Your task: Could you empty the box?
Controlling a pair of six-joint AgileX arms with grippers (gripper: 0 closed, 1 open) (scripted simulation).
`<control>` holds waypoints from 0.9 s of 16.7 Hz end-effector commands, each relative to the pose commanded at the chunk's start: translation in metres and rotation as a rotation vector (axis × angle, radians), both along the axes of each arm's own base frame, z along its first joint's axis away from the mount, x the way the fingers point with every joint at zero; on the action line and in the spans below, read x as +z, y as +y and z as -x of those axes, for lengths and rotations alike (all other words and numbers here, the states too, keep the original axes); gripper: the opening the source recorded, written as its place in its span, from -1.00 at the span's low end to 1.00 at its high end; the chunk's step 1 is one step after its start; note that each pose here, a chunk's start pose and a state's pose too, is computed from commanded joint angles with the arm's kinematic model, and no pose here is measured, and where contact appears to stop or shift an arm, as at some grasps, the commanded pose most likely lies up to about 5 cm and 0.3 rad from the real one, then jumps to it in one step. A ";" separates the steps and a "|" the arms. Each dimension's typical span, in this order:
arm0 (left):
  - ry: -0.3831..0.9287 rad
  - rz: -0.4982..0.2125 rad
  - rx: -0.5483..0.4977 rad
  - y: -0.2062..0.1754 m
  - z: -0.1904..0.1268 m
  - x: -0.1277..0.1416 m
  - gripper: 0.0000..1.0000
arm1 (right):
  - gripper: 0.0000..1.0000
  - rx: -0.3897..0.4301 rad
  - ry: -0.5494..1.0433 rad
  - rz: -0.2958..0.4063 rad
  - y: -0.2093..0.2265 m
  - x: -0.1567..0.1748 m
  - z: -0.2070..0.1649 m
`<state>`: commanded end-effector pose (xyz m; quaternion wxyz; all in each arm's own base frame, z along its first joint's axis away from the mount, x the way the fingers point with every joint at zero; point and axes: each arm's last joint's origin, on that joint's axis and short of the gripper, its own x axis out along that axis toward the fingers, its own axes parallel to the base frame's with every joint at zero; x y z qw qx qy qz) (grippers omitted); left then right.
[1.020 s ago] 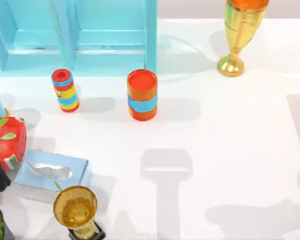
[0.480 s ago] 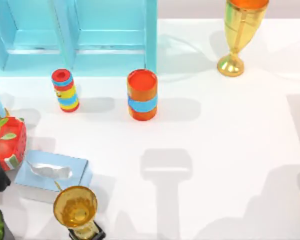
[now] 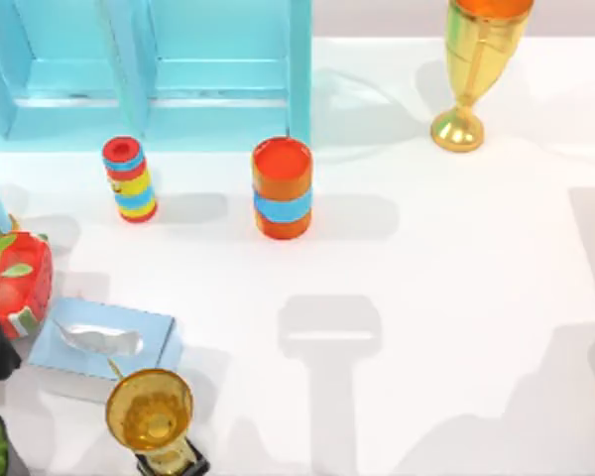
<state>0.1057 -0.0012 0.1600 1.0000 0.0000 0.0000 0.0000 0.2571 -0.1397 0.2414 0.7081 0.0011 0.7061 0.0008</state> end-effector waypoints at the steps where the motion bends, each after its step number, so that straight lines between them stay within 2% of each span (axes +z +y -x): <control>1: 0.000 0.000 0.000 0.000 0.000 0.000 1.00 | 1.00 -0.001 0.002 -0.001 0.000 -0.004 0.000; 9: 0.000 0.000 0.000 0.000 0.000 0.000 1.00 | 1.00 -0.003 -0.005 0.002 -0.002 -0.088 -0.002; 15: 0.000 0.000 0.000 0.000 0.000 0.000 1.00 | 1.00 -0.003 0.002 -0.001 -0.001 -0.099 0.000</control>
